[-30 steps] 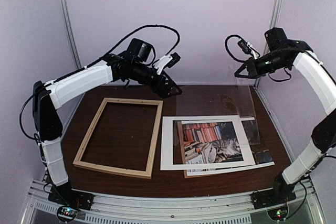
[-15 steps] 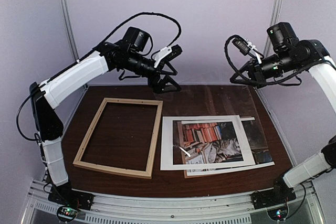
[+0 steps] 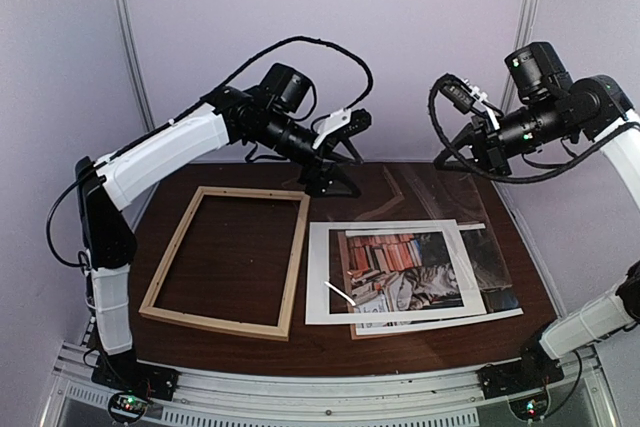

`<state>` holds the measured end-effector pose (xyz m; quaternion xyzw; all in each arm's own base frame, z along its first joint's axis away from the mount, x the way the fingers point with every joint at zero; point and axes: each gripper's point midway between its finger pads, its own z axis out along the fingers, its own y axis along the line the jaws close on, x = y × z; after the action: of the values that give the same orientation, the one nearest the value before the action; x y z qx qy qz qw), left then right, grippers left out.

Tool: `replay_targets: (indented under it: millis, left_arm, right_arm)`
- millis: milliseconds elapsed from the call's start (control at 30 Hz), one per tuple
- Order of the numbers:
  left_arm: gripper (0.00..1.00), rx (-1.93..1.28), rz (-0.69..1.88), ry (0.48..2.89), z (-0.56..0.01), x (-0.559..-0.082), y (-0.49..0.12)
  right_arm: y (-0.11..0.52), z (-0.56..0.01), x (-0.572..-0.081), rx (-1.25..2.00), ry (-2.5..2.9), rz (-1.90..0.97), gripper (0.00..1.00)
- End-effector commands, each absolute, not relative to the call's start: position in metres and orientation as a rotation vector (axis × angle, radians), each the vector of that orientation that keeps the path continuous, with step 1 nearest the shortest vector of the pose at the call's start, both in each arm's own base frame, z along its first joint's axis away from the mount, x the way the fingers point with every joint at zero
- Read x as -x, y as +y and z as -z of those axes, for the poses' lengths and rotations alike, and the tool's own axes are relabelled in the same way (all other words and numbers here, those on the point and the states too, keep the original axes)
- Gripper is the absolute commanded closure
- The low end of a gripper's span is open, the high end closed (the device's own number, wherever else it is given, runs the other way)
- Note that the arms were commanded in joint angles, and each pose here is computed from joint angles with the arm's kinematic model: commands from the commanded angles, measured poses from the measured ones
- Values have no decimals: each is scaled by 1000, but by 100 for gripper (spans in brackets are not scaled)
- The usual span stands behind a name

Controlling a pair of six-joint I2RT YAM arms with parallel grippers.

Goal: Put the photo into the frame
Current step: Pass from the right arm to the left

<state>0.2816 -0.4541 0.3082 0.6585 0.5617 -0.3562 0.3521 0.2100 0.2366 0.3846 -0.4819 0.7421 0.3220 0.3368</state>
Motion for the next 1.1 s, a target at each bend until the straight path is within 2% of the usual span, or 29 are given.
replay_targets:
  millis: [0,133,267,300,467,600,700,800,833,1000,1067]
  left_arm:
    - [19,-1760,988,1384,-309,-269,-458]
    - [40,-1769,1031,1407,-304,-265,-459]
    - [69,-1783,1042,1442,-300,-264,-457]
    - [73,-1785,1046,1445,-299,-263,-457]
    - [78,-1789,1051,1457,-297,-262,-456]
    - [100,-1791,1061,1469,-297,-260,-454]
    - [100,-1770,1085,1479,-304,-258,-454]
    - [100,-1705,1127,1513,-316,-260,-456]
    - [100,-1679,1142,1528,-319,-263,-454]
    - [100,-1463,1280,1650,-339,-286,-439]
    - [100,-1349,1297,1699,-343,-298,-429]
  right_arm:
    - [231,-400,-199,1252,1883,-810,100]
    - [228,-399,-202,1232,1893,-779,100]
    - [225,-395,-209,1212,1919,-739,100]
    - [225,-393,-210,1209,1926,-736,100]
    - [226,-386,-218,1193,1963,-716,100]
    - [224,-385,-229,1146,1993,-687,100]
    - [221,-385,-240,1089,2025,-654,97]
    - [213,-387,-256,989,2065,-611,84]
    - [210,-389,-262,947,2069,-607,77]
    - [177,-396,-296,684,2114,-543,21]
    - [165,-397,-307,589,2122,-529,12]
